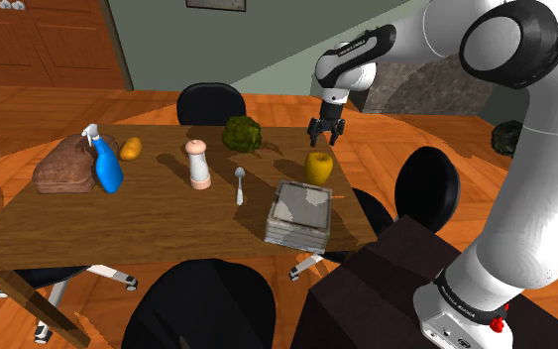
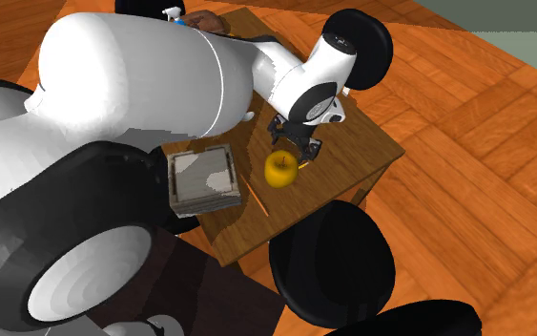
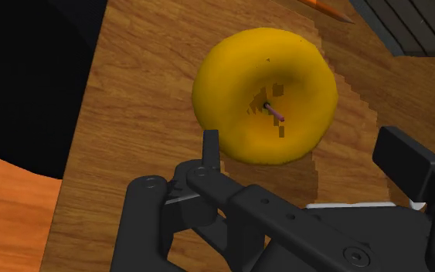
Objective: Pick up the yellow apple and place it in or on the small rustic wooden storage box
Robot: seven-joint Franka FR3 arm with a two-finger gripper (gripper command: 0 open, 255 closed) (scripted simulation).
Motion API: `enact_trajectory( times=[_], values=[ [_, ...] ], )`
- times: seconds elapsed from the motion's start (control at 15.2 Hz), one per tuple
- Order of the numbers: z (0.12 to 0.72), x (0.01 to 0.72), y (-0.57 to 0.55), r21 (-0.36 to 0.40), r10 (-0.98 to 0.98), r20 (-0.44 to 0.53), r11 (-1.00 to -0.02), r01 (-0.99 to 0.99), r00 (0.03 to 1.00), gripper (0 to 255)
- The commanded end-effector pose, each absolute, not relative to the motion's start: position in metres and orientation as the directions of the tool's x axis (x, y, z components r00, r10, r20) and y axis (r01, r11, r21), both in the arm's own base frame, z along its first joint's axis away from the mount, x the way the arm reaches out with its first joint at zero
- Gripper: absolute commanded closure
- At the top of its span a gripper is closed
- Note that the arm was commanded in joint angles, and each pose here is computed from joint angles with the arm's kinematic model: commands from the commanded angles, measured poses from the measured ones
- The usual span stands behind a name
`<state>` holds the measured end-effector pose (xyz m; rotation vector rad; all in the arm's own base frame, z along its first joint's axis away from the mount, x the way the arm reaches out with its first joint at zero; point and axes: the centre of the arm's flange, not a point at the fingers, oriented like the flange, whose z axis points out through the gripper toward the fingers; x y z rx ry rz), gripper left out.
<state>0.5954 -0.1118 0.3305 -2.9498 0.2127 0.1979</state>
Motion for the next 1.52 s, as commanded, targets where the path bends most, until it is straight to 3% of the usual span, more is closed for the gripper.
enact_trajectory(
  times=[0.0, 0.66, 0.73, 1.45],
  values=[
    [0.320, 0.596, -0.111, -0.167, -0.130, -0.144, -0.974, -0.154, 0.981, 0],
    [0.307, 0.594, -0.108, -0.167, -0.130, -0.144, -0.974, -0.154, 0.981, 0],
    [0.307, 0.594, -0.108, -0.167, -0.130, -0.144, -0.974, -0.154, 0.981, 255],
    [0.317, 0.594, -0.108, -0.166, -0.130, -0.144, -0.974, -0.154, 0.981, 255]
  ],
)
